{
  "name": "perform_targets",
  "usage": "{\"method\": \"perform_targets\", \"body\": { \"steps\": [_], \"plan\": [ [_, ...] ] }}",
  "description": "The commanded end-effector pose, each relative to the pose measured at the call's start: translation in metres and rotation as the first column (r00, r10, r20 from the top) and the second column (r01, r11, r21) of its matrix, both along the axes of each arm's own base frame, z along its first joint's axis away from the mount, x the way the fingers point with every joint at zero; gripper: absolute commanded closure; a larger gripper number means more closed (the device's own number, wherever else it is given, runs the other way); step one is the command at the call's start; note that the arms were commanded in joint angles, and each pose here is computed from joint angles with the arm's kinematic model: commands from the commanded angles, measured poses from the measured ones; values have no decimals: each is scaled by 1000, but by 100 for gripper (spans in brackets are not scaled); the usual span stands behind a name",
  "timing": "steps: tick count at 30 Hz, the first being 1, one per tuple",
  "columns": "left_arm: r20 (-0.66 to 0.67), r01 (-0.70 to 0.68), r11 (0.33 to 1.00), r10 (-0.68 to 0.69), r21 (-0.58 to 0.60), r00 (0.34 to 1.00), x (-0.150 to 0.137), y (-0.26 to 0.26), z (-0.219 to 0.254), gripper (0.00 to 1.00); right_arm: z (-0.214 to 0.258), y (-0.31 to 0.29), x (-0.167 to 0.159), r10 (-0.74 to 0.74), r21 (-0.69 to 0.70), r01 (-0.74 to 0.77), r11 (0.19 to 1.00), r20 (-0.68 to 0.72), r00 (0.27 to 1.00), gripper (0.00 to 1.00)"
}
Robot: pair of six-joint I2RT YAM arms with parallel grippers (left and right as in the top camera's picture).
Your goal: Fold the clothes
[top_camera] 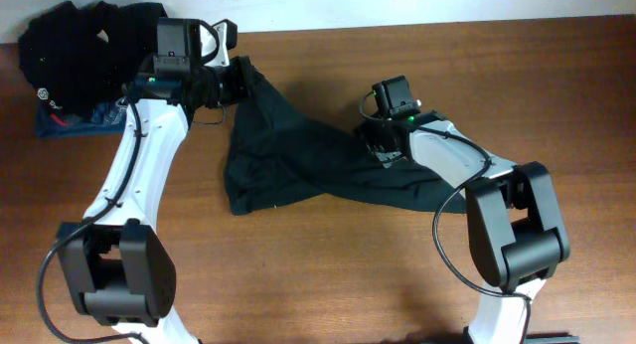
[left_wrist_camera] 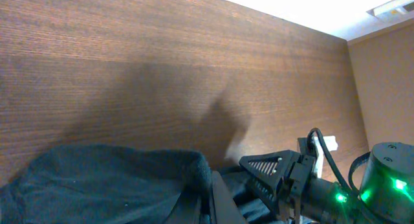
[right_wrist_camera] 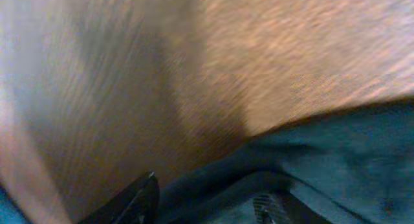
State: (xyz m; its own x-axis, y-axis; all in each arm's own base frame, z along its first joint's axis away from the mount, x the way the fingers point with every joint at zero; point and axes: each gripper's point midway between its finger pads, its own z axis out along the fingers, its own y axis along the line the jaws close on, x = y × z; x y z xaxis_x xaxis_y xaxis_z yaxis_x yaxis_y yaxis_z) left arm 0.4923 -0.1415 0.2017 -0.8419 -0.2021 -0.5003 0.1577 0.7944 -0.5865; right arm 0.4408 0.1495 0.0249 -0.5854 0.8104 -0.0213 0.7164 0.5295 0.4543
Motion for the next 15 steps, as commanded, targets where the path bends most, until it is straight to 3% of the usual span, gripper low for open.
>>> {"method": "perform_targets", "body": {
  "steps": [1, 15],
  "plan": [
    [51, -16, 1000, 16, 3, 999, 2, 3, 23, 99, -9, -30, -2, -39, -83, 37, 996, -20, 999, 48],
    [43, -61, 998, 60, 6, 997, 6, 25, 22, 99, -14, -112, -3, -13, -124, 5, 992, -60, 998, 55]
  ]
}}
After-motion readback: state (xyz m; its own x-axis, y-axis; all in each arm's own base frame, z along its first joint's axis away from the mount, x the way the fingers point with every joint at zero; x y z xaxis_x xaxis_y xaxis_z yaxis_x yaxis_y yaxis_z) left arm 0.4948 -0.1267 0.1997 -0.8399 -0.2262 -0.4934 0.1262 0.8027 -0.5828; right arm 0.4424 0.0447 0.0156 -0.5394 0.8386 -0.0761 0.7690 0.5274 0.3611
